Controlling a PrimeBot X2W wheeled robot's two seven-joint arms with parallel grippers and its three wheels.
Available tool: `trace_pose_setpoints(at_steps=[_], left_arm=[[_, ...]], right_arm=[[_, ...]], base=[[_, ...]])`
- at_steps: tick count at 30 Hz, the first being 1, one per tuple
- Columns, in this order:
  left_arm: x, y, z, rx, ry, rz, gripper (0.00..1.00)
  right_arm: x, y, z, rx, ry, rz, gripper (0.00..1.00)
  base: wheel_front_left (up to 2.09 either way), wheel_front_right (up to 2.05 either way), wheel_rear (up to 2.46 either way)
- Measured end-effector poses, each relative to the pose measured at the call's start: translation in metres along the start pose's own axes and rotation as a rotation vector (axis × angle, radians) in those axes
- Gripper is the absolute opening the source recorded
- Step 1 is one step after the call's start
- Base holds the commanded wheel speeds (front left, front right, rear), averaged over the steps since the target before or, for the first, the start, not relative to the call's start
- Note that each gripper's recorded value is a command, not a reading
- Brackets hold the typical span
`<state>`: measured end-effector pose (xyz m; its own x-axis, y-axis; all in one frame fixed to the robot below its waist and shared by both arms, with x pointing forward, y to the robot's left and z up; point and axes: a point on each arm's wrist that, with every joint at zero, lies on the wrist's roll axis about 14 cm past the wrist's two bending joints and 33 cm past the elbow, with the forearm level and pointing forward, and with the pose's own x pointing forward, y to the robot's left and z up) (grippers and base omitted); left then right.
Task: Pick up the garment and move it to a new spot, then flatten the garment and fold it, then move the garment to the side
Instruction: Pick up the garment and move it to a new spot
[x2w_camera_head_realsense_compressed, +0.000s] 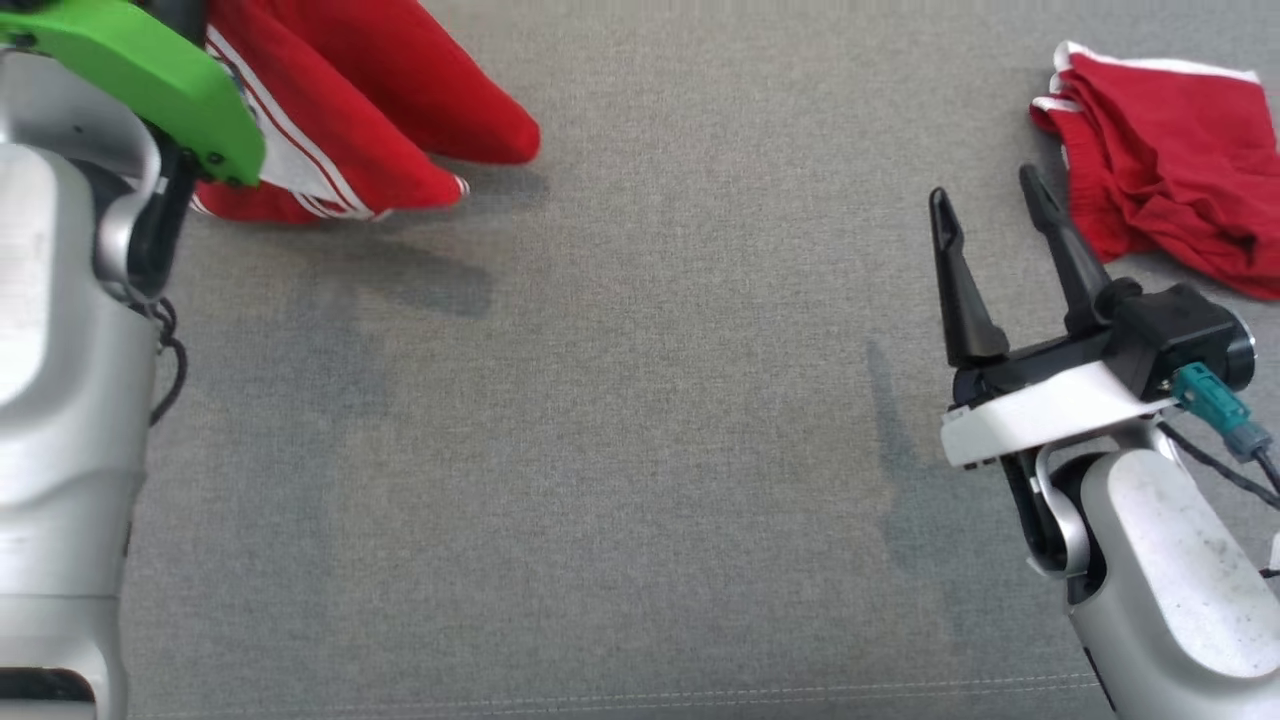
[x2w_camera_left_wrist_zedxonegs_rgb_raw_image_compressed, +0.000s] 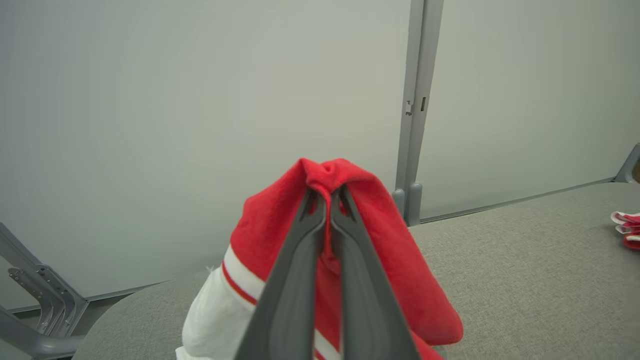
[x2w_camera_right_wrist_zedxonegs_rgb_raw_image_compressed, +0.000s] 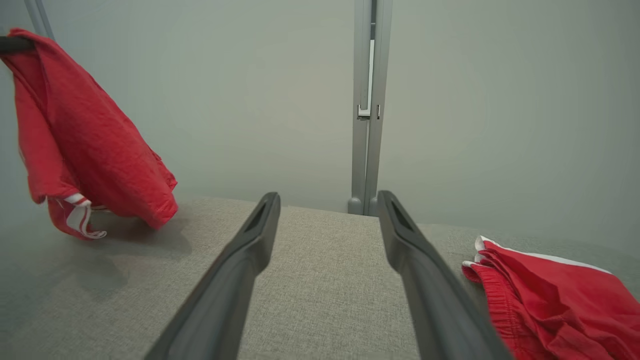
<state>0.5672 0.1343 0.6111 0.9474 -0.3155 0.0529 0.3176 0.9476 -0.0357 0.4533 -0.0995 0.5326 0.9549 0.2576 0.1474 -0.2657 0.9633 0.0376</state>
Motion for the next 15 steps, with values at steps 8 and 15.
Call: trace_pose_setpoints(at_steps=[8,15], left_arm=[[-0.026,-0.093,-0.032,-0.111,0.103,-0.186,0.00],[-0.041,-0.185,-0.038,-0.298,0.113,-0.360,0.00]], right_arm=[[-0.027,0.010,0.013,0.019,0.000,-0.002,1.00],[-0.043,-0.005,0.029,0.010,-0.030,-0.060,1.00]], base=[[0.00,0.00,0.00],[0.00,0.00,0.00]])
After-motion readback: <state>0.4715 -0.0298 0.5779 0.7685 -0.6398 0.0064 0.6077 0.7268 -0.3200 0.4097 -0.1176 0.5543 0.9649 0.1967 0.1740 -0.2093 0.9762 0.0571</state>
